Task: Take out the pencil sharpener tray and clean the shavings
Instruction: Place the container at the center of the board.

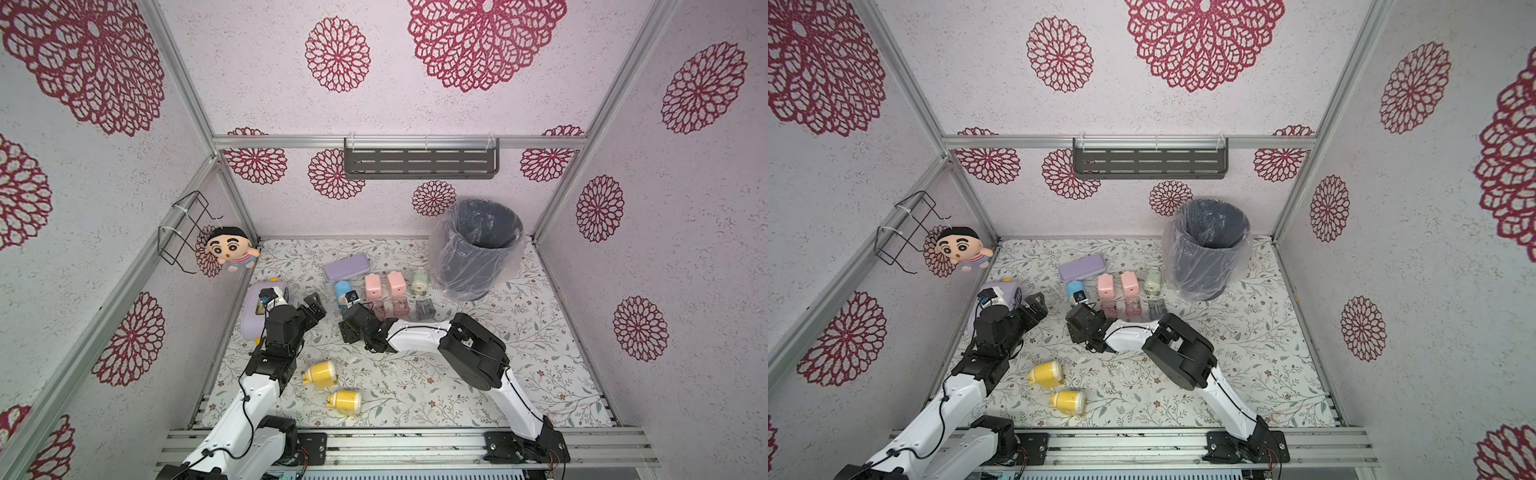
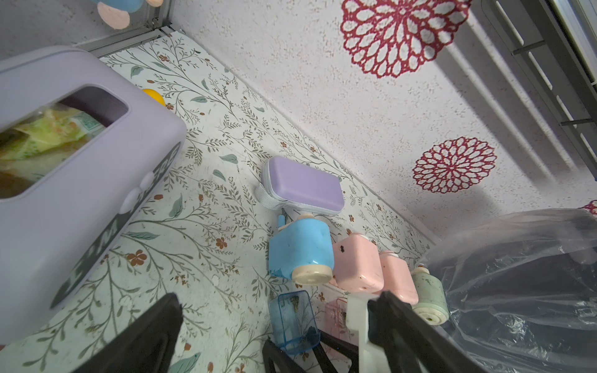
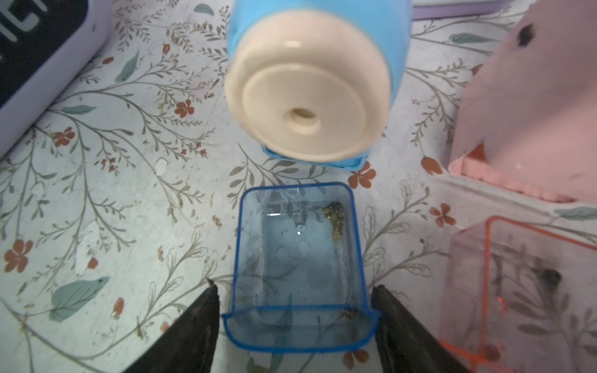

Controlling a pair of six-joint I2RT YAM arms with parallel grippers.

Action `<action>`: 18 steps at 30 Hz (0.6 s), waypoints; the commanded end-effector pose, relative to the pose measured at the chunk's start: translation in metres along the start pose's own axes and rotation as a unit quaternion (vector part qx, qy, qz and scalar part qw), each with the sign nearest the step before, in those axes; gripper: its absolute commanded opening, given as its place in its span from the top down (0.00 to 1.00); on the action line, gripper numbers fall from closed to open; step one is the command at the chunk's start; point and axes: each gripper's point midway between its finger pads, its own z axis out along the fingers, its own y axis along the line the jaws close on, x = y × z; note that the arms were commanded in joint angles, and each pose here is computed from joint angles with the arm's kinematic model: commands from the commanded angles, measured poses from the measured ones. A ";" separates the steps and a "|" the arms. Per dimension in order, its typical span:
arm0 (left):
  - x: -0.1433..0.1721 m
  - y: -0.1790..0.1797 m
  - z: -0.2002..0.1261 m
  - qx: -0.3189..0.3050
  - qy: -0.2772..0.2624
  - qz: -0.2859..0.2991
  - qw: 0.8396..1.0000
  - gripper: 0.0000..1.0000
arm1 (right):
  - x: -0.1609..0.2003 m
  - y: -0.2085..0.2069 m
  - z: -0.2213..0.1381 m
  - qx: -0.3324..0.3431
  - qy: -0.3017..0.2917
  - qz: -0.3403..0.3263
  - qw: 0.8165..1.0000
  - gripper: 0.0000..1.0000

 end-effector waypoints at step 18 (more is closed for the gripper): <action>0.001 -0.005 -0.036 -0.042 0.083 -0.114 0.989 0.02 | -0.042 -0.030 -0.174 -0.089 -0.088 0.030 0.992 0.01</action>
